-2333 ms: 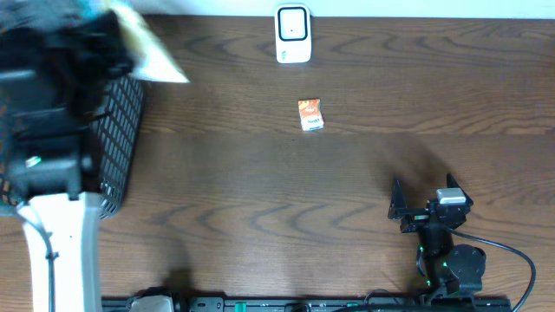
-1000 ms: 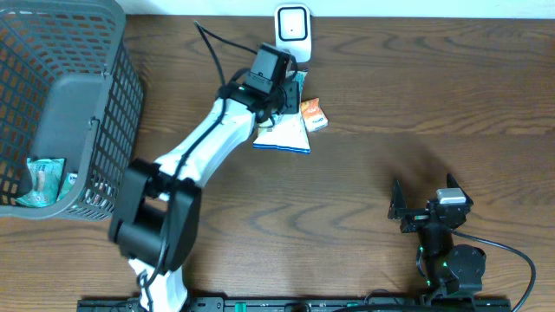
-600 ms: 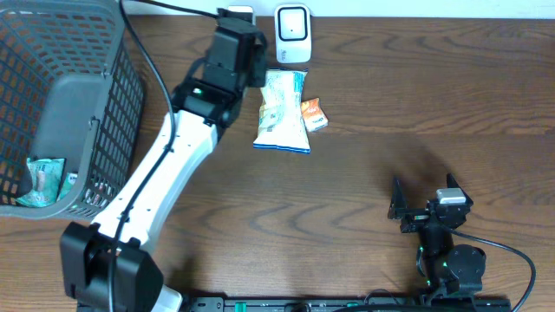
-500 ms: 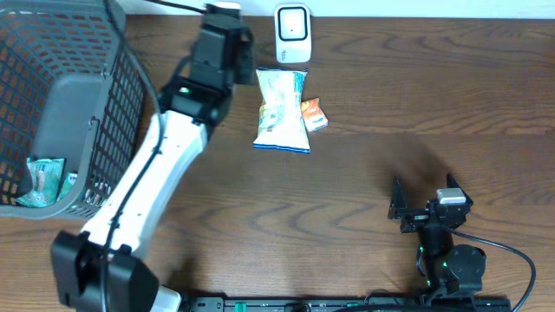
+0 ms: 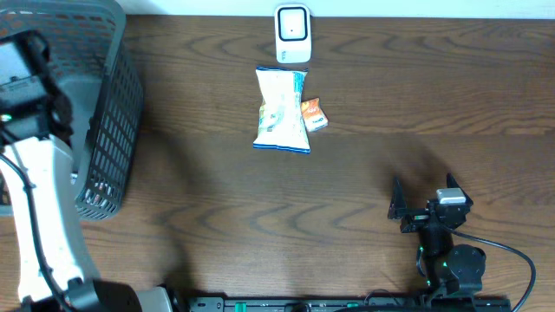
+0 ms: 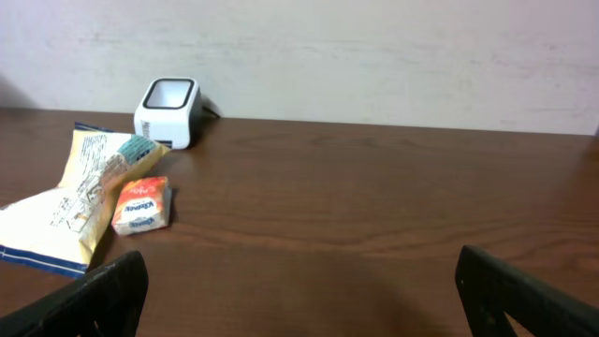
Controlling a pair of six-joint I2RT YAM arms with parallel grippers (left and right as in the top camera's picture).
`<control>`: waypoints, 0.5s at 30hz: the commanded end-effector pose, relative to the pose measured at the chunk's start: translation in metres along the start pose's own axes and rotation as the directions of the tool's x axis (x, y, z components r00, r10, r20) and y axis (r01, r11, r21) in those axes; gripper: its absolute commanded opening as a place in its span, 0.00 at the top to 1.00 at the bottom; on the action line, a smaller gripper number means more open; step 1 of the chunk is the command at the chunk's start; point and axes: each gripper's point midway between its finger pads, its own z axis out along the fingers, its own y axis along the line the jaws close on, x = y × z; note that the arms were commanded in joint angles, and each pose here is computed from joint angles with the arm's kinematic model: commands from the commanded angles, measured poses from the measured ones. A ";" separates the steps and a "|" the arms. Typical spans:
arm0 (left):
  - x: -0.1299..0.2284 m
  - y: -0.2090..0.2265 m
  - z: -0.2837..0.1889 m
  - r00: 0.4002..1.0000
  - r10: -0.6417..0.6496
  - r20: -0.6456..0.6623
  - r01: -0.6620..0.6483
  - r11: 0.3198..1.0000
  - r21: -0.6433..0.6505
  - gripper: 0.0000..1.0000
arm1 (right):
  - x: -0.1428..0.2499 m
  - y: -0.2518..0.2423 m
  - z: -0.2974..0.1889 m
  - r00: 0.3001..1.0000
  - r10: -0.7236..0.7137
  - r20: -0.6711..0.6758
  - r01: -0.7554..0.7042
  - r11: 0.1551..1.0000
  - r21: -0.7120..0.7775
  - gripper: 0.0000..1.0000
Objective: Scan the item barcode
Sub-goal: 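Withdraw the left gripper and reach into the basket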
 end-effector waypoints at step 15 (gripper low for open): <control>0.118 0.007 0.114 0.820 -0.434 -0.373 0.351 0.896 -0.272 0.13 | 0.000 -0.001 0.000 1.000 0.000 0.000 0.000 1.000 0.005 0.01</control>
